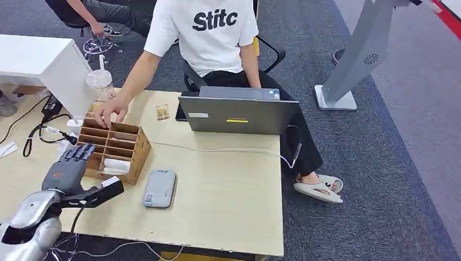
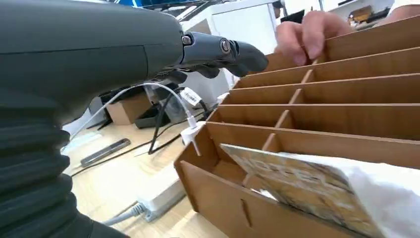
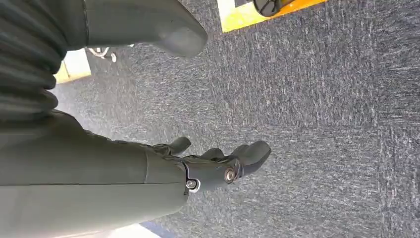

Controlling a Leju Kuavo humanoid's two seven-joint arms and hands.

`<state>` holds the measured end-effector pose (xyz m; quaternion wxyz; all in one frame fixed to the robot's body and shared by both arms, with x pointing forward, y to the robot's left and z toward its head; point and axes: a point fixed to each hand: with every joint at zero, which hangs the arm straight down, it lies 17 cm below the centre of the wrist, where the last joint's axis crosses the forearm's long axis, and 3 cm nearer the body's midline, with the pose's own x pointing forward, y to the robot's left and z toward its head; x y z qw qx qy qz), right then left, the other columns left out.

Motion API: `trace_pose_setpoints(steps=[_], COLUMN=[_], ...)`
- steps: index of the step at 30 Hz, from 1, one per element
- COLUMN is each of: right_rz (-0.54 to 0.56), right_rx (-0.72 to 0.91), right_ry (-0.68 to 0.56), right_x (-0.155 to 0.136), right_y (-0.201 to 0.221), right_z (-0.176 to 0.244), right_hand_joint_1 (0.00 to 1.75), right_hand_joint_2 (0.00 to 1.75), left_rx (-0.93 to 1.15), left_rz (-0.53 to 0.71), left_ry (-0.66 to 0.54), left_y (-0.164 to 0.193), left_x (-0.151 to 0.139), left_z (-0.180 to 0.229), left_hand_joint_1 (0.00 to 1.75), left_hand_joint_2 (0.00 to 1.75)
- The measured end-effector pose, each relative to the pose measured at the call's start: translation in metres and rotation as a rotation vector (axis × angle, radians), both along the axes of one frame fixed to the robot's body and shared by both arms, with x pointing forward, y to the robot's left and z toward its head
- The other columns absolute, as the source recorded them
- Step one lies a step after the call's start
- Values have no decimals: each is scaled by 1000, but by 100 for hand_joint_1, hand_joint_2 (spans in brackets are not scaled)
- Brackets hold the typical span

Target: Pass the card to the sensor for recognition and then transmit it.

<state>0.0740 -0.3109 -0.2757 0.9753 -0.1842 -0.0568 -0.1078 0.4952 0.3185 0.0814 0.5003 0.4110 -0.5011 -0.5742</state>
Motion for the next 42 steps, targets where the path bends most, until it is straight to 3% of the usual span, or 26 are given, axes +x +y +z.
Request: trace_pose_setpoints(steps=[42], right_rz=[16], right_rx=[-3], right_ry=[-1], right_x=[2], right_y=[0], right_z=[0], right_hand_joint_1=[0], right_hand_joint_2=[175], left_rx=[-64], left_rz=[-42], left_ry=[-42], left_y=[-39], left_x=[10], left_z=[6], left_hand_joint_1=[0], left_hand_joint_2=[175])
